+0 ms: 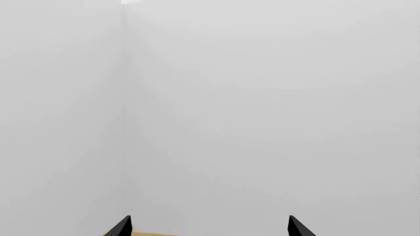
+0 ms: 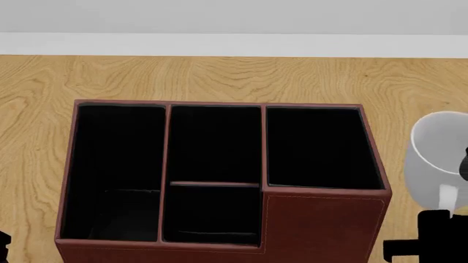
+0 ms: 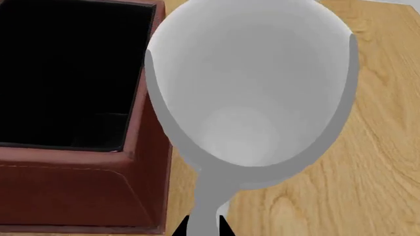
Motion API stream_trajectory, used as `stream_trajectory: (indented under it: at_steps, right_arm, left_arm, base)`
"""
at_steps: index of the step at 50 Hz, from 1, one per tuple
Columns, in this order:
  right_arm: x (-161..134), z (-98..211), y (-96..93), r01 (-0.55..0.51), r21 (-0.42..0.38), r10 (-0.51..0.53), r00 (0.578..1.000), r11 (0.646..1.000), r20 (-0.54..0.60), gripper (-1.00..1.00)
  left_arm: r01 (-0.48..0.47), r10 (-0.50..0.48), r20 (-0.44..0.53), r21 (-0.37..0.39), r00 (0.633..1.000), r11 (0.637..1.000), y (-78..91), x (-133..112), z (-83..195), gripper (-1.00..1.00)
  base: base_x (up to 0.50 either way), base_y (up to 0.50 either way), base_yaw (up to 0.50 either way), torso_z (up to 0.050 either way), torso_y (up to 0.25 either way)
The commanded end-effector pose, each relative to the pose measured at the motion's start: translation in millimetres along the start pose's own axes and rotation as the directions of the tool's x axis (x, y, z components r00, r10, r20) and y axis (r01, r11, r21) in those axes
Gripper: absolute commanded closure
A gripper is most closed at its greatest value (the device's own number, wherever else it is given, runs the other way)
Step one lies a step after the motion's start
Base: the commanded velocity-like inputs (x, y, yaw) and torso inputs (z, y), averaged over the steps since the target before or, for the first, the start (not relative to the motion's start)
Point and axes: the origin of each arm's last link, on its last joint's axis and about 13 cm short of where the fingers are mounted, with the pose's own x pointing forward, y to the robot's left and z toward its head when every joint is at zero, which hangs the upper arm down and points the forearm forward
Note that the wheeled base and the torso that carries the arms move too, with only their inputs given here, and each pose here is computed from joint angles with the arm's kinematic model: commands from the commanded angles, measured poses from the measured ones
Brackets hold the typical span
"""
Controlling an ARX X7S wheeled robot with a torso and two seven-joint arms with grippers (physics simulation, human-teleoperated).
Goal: Pick up the white mug and place it to the right of the caddy.
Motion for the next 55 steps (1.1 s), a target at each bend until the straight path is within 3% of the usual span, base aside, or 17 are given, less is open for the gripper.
stream_trajectory:
  at_steps: [1, 55]
  right_arm:
    - [6, -6, -3.1, 0.004, -0.001, -0.004, 1.0, 1.0, 0.007, 1.0]
    - [42, -37, -3.2, -0.018, 0.03, 0.02, 0.997, 0.999, -0.074, 1.0]
  left_arm:
    - [0.004, -0.004, 0.004, 0.001, 1.0, 1.0, -0.9, -1, 2, -1.0]
    - [0.015, -0.015, 0.011, -0.012, 1.0, 1.0, -1.2, -4, 8, -1.0]
  base:
    - [0.0, 0.0, 0.0, 0.0, 0.0]
    - [0.0, 0.0, 0.0, 0.0, 0.001]
